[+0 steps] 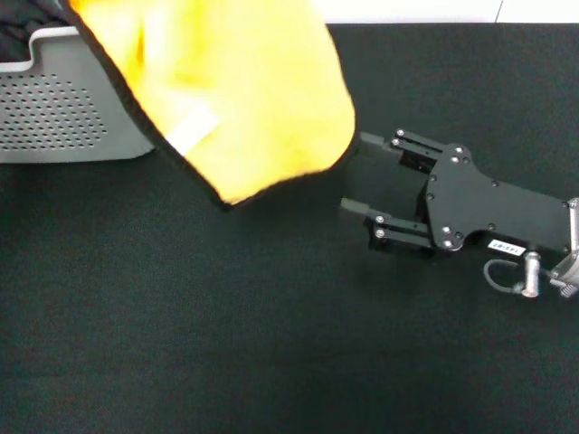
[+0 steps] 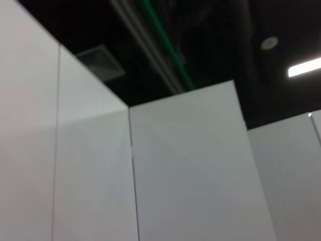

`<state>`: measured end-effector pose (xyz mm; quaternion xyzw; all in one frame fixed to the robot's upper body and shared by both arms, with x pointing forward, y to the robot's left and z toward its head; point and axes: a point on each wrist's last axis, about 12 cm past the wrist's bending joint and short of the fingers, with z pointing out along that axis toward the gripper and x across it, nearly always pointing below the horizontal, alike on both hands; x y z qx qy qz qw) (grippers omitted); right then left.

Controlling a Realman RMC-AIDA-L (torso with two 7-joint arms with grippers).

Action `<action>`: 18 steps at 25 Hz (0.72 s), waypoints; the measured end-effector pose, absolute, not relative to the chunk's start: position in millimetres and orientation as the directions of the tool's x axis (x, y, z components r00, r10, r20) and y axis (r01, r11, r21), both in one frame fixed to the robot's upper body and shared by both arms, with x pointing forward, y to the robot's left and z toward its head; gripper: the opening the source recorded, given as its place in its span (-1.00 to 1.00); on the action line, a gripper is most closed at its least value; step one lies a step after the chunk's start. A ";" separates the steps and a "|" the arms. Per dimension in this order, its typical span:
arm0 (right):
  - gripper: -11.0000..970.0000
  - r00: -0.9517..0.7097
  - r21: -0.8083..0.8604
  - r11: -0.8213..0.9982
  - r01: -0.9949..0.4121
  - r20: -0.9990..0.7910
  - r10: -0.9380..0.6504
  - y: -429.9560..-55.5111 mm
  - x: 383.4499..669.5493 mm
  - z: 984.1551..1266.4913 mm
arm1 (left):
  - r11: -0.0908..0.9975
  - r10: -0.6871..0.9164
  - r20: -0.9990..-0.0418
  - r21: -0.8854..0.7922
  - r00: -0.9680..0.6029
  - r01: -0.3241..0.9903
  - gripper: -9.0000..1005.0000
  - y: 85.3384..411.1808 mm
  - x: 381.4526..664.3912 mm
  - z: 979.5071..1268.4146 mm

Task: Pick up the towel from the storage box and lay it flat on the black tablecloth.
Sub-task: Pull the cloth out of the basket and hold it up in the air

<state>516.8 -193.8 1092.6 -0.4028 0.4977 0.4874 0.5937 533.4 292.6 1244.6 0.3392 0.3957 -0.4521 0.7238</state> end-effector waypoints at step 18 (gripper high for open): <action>0.37 -0.057 0.068 0.076 -0.995 -0.990 0.132 -165.5 526.9 1097.9 | 0.281 -0.552 -0.774 0.180 0.312 0.943 -0.95 261.3 548.2 1263.0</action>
